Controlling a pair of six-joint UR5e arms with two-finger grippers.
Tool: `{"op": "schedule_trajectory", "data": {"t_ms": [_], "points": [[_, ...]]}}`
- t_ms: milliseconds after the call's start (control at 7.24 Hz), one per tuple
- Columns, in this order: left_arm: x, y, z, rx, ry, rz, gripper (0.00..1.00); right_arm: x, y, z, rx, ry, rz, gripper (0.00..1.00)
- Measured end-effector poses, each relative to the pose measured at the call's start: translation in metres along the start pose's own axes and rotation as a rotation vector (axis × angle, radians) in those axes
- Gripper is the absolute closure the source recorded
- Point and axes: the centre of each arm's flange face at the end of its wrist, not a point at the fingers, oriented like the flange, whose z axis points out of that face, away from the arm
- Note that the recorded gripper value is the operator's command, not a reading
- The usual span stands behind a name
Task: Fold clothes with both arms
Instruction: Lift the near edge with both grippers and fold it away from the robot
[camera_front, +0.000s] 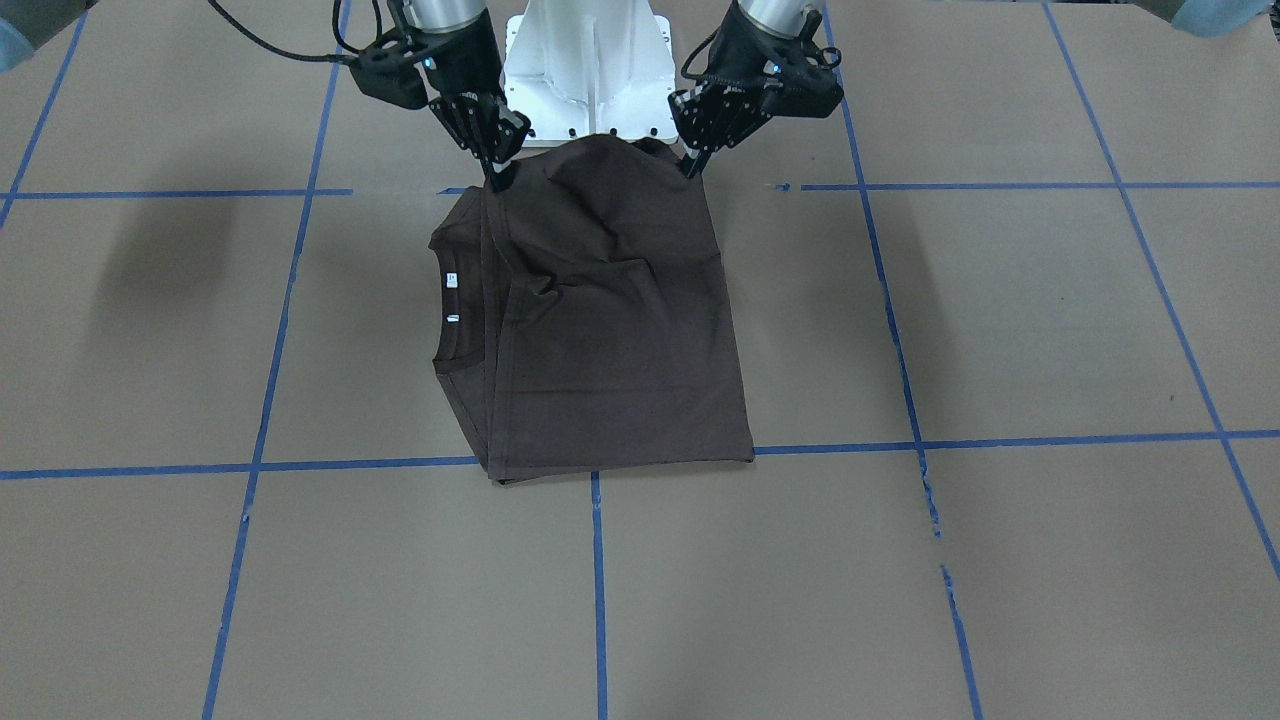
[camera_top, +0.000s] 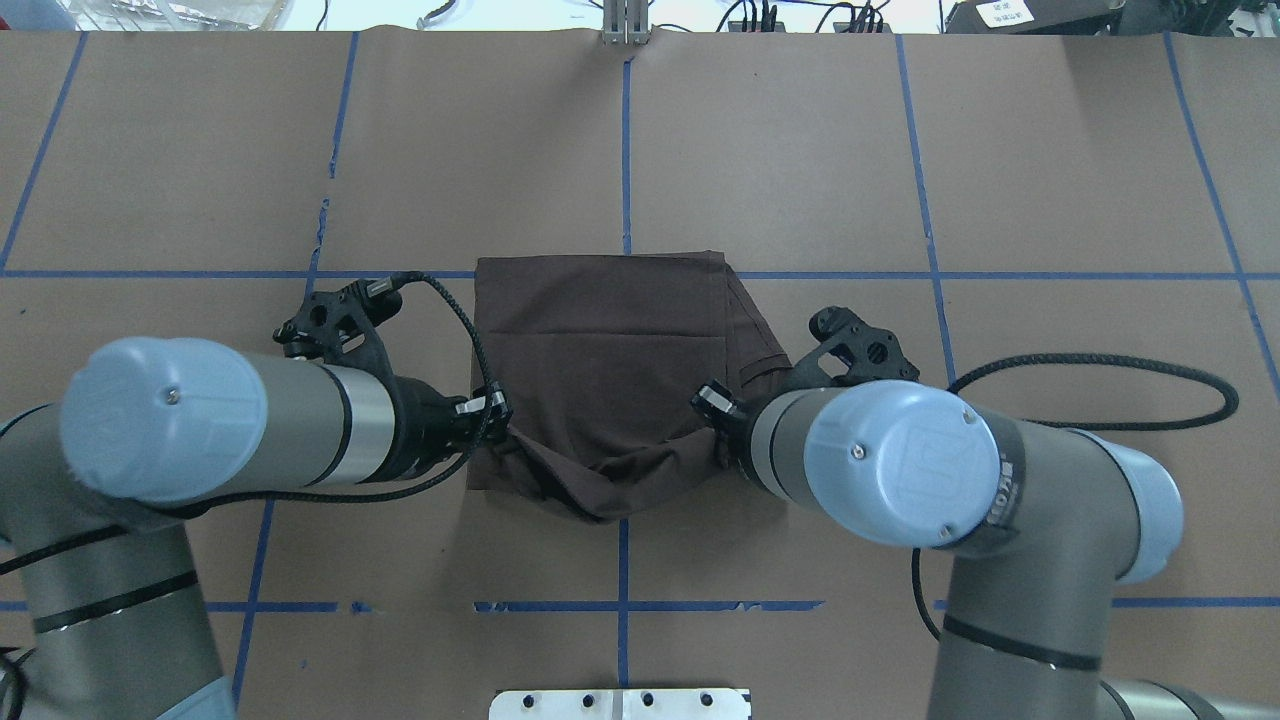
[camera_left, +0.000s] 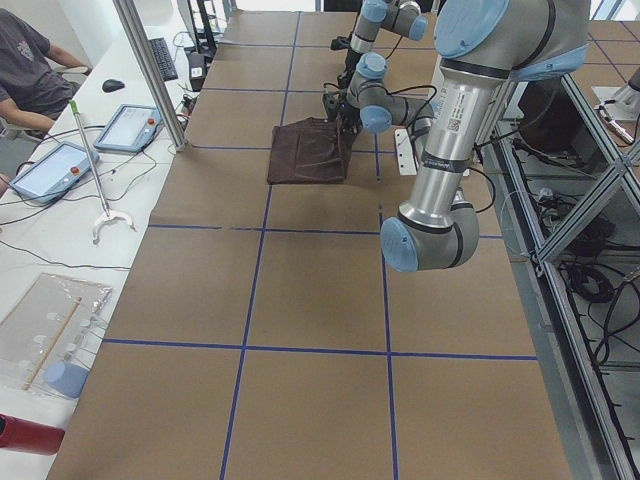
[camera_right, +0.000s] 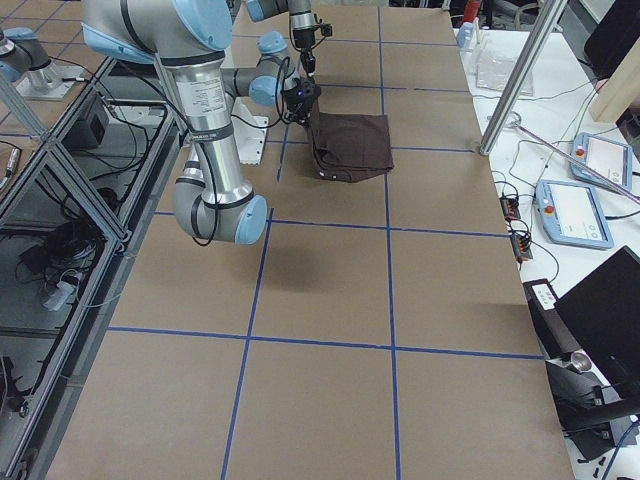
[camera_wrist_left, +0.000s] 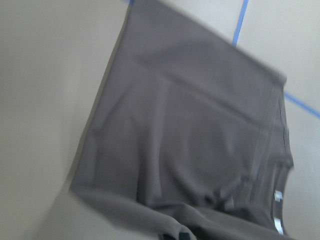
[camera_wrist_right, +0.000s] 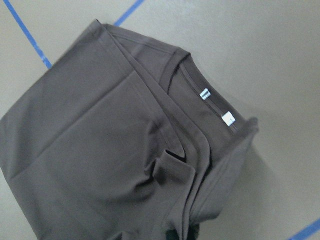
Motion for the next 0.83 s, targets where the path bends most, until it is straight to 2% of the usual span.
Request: {"op": "schedule_trajectory", "data": {"t_ms": [138, 276, 414, 553, 691, 829], "points": [[0.008, -0.029, 0.017, 0.045, -0.018, 0.017, 1.0, -0.021, -0.021, 0.019, 0.012, -0.003, 0.016, 1.0], [0.012, -0.055, 0.035, 0.082, -0.03, 0.037, 1.0, -0.038, -0.04, 0.042, 0.018, -0.014, 0.035, 0.82], [0.011, -0.081, 0.057, 0.111, -0.03, 0.045, 0.94, -0.056, -0.057, 0.067, 0.024, -0.012, 0.05, 0.51], [0.009, -0.102, 0.084, 0.136, -0.036, 0.044, 0.68, -0.075, -0.073, 0.101, 0.035, -0.001, 0.052, 0.47], [0.011, -0.13, 0.119, 0.181, -0.058, 0.06, 0.58, -0.096, -0.095, 0.141, 0.038, 0.001, 0.036, 0.0], [0.01, -0.174, 0.146, 0.246, -0.076, 0.107, 0.47, -0.117, -0.129, 0.172, 0.033, -0.01, -0.004, 0.0]]}}
